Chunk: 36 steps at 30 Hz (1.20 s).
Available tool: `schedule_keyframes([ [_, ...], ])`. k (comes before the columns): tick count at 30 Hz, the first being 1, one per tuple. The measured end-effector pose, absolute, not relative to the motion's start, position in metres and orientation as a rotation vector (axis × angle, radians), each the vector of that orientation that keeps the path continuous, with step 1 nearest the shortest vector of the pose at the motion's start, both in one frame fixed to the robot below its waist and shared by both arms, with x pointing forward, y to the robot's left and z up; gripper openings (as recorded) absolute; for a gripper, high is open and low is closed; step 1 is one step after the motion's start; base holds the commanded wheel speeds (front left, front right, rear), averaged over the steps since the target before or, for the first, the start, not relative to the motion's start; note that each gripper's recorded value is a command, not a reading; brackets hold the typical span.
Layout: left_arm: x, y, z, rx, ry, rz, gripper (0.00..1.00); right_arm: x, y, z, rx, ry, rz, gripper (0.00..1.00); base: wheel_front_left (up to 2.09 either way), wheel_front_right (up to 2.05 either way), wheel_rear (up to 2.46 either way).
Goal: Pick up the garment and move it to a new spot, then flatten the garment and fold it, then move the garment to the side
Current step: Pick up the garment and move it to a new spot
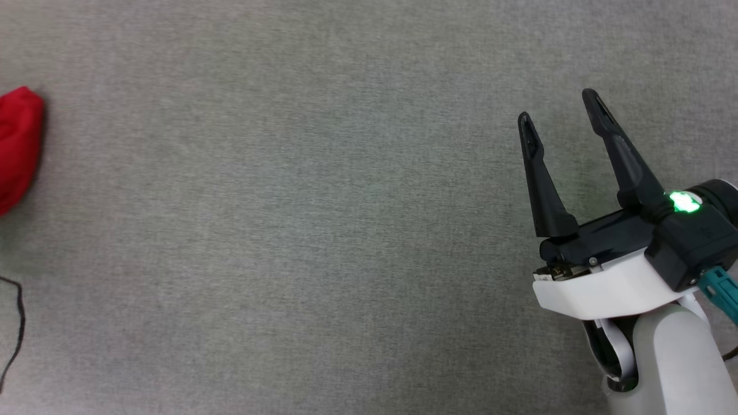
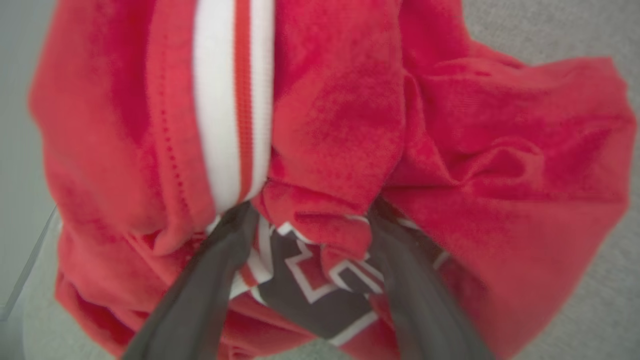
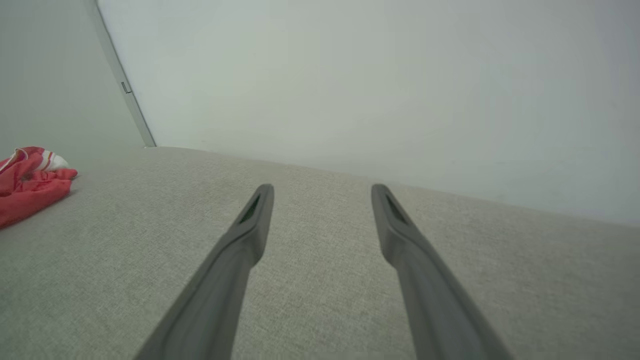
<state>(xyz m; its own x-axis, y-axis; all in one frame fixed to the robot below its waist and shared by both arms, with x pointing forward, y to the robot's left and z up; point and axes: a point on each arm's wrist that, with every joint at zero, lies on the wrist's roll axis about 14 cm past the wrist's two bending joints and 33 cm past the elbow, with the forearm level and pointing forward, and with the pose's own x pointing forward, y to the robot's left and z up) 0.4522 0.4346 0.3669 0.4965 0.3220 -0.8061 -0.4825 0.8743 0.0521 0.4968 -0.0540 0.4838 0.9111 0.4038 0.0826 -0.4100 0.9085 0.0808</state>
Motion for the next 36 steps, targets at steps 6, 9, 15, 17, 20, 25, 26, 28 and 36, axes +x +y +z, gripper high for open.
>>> schedule_keyframes([
  [6, 0.448, 0.433, 0.352, -0.236, 0.976, 0.511, 0.14, 0.497, -0.060, 0.474, 0.094, -0.040, 0.406, 1.00, 0.00, 0.00, 0.00],
  [9, 0.448, 0.433, 0.354, -0.206, 0.942, 0.507, 0.00, 0.497, -0.059, 0.476, 0.092, -0.044, 0.408, 1.00, 0.00, 0.00, 0.00],
  [15, 0.451, 0.438, 0.377, -0.151, 0.808, 0.518, 0.00, 0.494, -0.055, 0.493, 0.086, -0.078, 0.419, 1.00, 0.00, 0.00, 0.00],
  [17, 0.455, 0.443, 0.394, -0.122, 0.729, 0.526, 0.00, 0.491, -0.054, 0.501, 0.087, -0.095, 0.422, 1.00, 0.00, 0.00, 0.00],
  [20, 0.461, 0.453, 0.430, -0.079, 0.577, 0.539, 0.00, 0.485, -0.054, 0.515, 0.094, -0.125, 0.421, 1.00, 0.00, 0.00, 0.00],
  [25, 0.471, 0.452, 0.484, -0.045, 0.361, 0.514, 0.00, 0.473, -0.062, 0.535, 0.098, -0.159, 0.402, 1.00, 0.00, 0.00, 0.00],
  [26, 0.473, 0.450, 0.497, -0.029, 0.316, 0.506, 0.00, 0.470, -0.064, 0.539, 0.098, -0.167, 0.397, 1.00, 0.00, 0.00, 0.00],
  [28, 0.476, 0.447, 0.521, 0.008, 0.235, 0.486, 0.00, 0.463, -0.069, 0.546, 0.098, -0.176, 0.385, 1.00, 0.00, 0.00, 0.00],
  [36, 0.498, 0.369, 0.592, 0.059, -0.075, 0.297, 0.00, 0.431, -0.112, 0.566, 0.078, -0.198, 0.269, 1.00, 0.00, 0.00, 0.00],
])
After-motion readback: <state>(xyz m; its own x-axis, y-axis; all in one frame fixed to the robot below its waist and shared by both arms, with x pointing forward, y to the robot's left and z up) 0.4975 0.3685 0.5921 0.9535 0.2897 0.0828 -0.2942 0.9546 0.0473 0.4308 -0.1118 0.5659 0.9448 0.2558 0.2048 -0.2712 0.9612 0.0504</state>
